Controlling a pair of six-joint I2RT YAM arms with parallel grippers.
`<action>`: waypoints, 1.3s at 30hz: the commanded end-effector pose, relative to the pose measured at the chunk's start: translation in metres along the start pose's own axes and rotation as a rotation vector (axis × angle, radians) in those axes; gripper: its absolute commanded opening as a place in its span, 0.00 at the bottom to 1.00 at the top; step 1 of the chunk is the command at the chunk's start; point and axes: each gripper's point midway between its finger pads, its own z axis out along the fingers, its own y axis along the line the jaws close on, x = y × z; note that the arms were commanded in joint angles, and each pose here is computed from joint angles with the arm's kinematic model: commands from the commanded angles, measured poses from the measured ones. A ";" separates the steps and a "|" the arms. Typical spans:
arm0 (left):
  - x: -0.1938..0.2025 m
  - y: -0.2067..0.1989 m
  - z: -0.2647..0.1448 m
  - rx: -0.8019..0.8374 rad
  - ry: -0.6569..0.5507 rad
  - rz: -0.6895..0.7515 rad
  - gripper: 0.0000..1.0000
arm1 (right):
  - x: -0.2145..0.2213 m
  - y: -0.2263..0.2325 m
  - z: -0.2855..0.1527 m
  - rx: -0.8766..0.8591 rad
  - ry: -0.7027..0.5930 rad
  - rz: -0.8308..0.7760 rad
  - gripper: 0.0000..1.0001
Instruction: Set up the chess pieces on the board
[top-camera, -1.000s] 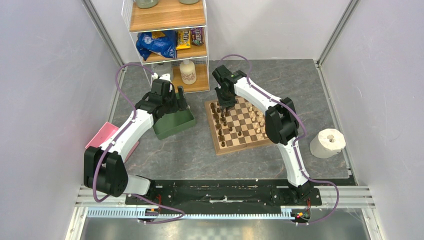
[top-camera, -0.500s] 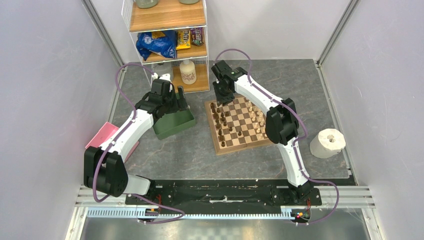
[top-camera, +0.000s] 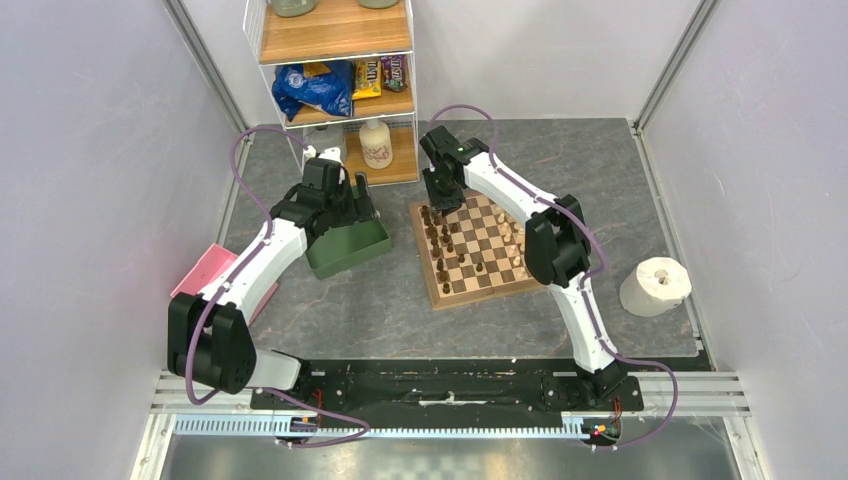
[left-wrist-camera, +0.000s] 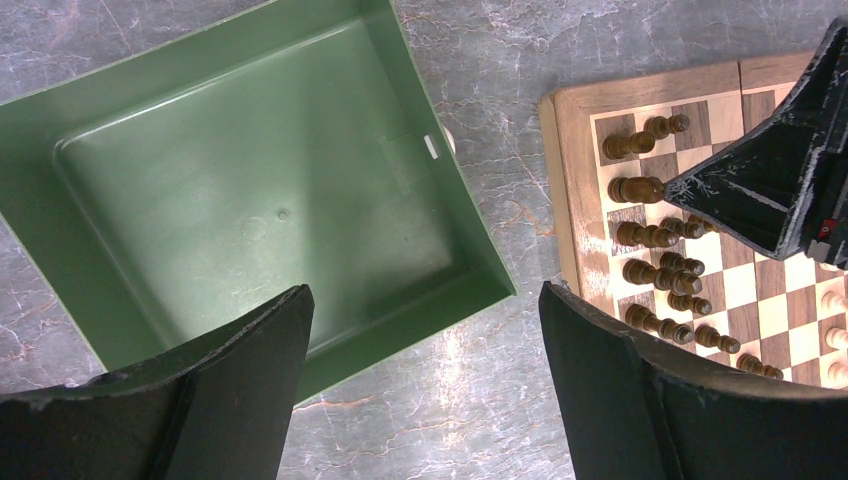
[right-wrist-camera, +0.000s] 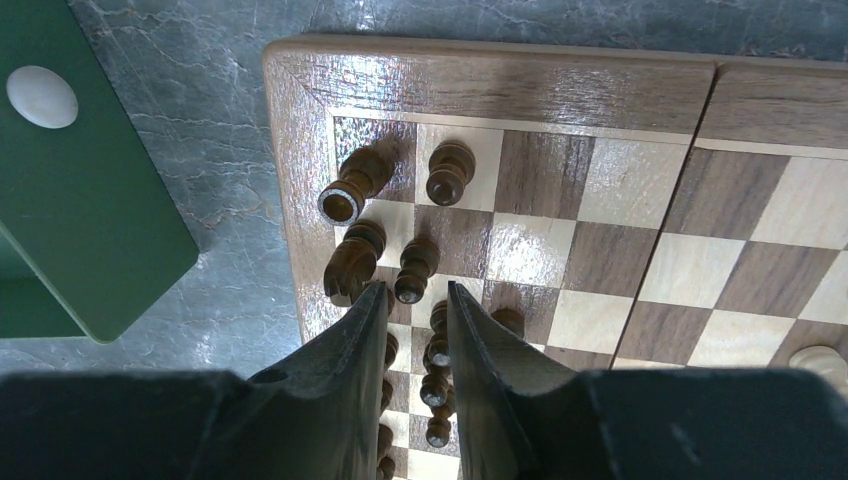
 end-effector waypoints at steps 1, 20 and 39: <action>-0.017 -0.005 -0.002 0.015 -0.041 -0.001 0.90 | -0.011 0.009 -0.005 -0.028 -0.030 0.000 0.35; -0.016 -0.005 0.000 0.013 -0.035 0.001 0.90 | -0.011 -0.003 -0.002 0.037 -0.037 -0.005 0.23; -0.016 -0.005 -0.001 0.016 -0.036 -0.002 0.90 | -0.019 0.001 -0.010 0.022 -0.067 -0.002 0.34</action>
